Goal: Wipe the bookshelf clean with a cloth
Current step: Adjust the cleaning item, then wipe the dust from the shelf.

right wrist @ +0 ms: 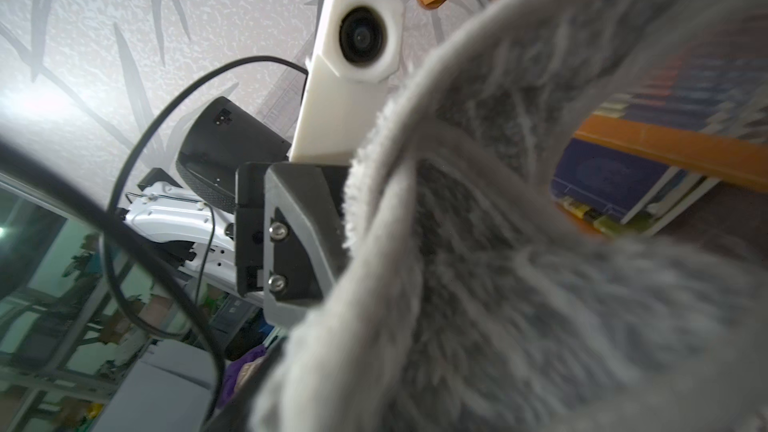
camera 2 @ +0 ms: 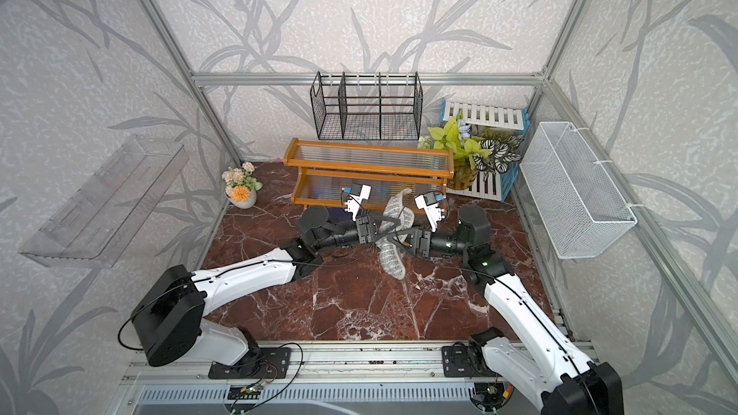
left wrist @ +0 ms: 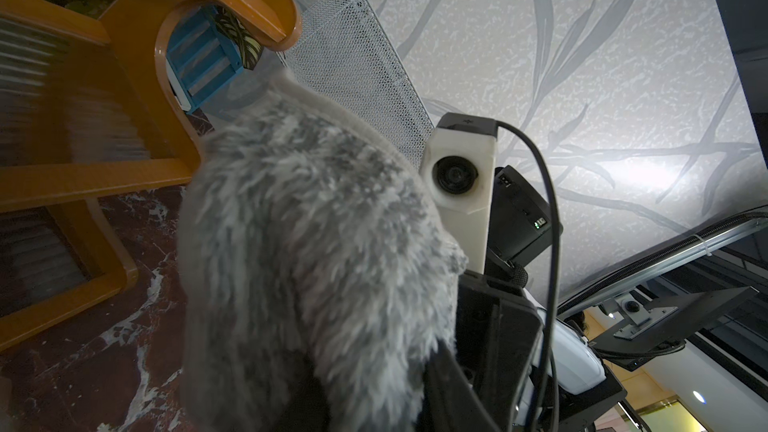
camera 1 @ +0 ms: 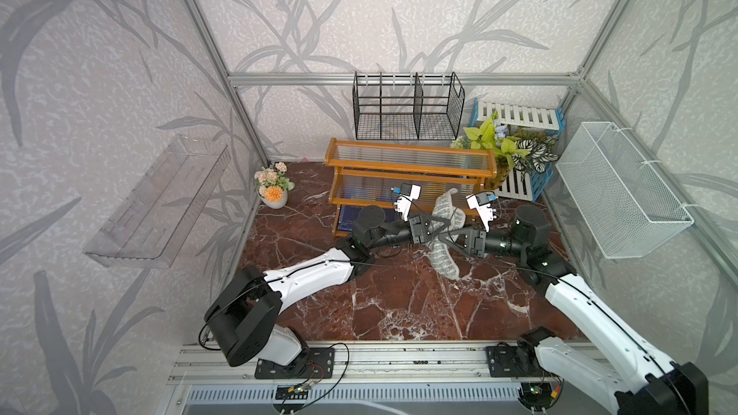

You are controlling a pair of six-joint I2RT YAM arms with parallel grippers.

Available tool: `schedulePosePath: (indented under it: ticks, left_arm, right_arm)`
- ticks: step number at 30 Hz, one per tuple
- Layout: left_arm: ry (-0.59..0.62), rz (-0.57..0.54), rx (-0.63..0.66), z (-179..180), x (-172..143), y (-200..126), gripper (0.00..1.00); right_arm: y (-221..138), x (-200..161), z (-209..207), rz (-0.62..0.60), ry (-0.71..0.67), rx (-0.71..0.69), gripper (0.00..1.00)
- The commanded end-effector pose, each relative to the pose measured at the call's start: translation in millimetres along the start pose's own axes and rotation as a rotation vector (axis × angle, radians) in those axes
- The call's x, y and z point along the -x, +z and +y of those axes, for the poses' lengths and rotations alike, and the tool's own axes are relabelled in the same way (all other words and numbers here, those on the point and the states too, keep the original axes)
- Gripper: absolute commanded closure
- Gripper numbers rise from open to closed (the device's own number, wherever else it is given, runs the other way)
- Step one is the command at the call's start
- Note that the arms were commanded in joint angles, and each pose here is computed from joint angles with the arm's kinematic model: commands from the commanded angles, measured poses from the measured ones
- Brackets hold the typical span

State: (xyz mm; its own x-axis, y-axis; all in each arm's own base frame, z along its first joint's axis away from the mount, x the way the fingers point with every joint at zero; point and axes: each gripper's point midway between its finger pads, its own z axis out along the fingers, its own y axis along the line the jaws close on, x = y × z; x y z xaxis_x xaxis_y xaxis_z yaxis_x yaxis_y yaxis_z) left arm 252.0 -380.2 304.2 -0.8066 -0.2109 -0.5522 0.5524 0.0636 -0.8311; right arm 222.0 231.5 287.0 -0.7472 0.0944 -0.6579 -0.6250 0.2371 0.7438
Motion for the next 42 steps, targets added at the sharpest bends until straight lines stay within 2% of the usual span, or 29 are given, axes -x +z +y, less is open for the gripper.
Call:
schedulePosePath:
  ticks: [1, 5, 9, 11, 13, 17, 23, 28, 34, 42]
  left_arm:
    - [0.018, 0.005, 0.005, 2.2, -1.4, 1.8, 0.66]
    - [0.023, 0.017, -0.004, 1.3, -4.1, 0.9, 0.56]
    - [0.027, 0.017, 0.013, 6.2, -5.0, -4.2, 0.24]
    - [0.033, 0.001, 0.047, 12.5, -0.8, -11.9, 0.12]
    - [0.038, -0.030, 0.093, 21.1, 9.0, -24.5, 0.02]
    - [0.036, -0.100, 0.187, 39.0, 28.4, -54.4, 0.00]
    - [0.033, -0.169, 0.321, 65.9, 40.2, -94.9, 0.00]
    - [0.011, -0.250, 0.465, 90.8, 50.9, -140.2, 0.00]
    - [-0.017, -0.380, 0.646, 115.9, 66.3, -201.9, 0.00]
    - [-0.092, -0.553, 0.835, 149.9, 71.6, -279.3, 0.00]
  right_arm:
    - [0.0, 10.4, 16.7, -0.020, -0.078, 0.041, 0.57]
    - [-3.2, 9.3, 14.3, -0.026, -0.090, 0.004, 0.74]
    - [-7.9, 12.2, 13.4, -0.030, -0.103, -0.029, 0.92]
    - [-13.5, 14.1, 10.7, -0.039, -0.096, -0.049, 0.99]
    - [-22.0, 15.9, 5.0, -0.054, -0.082, -0.082, 1.00]
    - [-46.1, 19.1, -17.3, -0.105, -0.005, -0.195, 1.00]
    - [-94.5, 26.6, -76.5, -0.217, 0.168, -0.417, 1.00]
    - [-132.7, 35.5, -112.5, -0.308, 0.167, -0.588, 1.00]
    - [-159.4, 52.7, -153.0, -0.373, 0.179, -0.693, 1.00]
    - [-160.0, 83.2, -208.3, -0.363, 0.209, -0.703, 1.00]
